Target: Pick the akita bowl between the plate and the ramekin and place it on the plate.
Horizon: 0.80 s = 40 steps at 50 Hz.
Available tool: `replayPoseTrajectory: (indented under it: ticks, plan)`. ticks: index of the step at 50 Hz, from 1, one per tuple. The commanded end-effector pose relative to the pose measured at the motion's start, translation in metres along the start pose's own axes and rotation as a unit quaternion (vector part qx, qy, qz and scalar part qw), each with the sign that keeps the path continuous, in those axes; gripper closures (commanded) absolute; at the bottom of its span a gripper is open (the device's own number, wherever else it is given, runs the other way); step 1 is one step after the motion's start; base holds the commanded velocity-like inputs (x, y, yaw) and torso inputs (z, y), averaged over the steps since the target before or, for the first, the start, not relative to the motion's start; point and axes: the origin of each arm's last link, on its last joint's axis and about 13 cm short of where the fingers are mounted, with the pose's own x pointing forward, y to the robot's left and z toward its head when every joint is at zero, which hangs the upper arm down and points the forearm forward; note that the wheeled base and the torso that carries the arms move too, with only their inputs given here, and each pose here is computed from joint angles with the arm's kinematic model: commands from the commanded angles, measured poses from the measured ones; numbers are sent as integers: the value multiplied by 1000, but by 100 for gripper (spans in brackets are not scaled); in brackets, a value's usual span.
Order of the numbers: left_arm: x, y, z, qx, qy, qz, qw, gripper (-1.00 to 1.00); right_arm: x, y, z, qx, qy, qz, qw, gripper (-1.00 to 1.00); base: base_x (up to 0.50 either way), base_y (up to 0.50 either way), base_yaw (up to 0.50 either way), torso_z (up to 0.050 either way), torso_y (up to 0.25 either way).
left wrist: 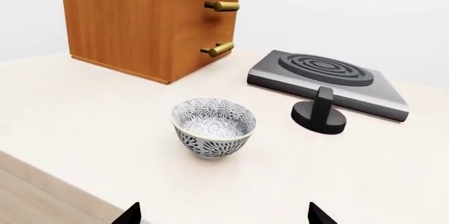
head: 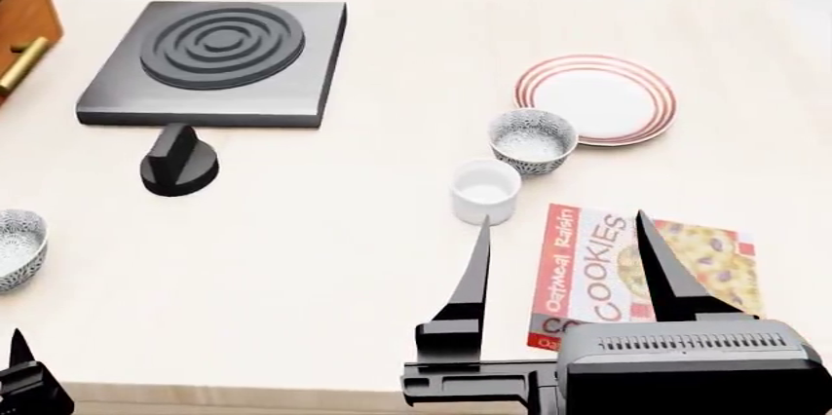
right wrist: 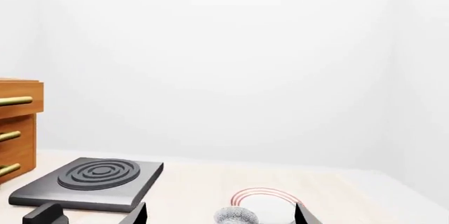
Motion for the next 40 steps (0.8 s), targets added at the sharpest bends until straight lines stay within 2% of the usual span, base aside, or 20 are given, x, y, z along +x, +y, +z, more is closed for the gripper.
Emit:
replayPoseTrajectory:
  ticks: [1,40]
  plan:
    - [1,0,-1,0,0,1,1000,-100,0,0,0,1,1,0,1000,-100,0,-109,0,0,0]
    - [1,0,0,-1,2,2,1000,-100,0,-1,-1,1,2,-2,1000,-100,0,-113,0,0,0]
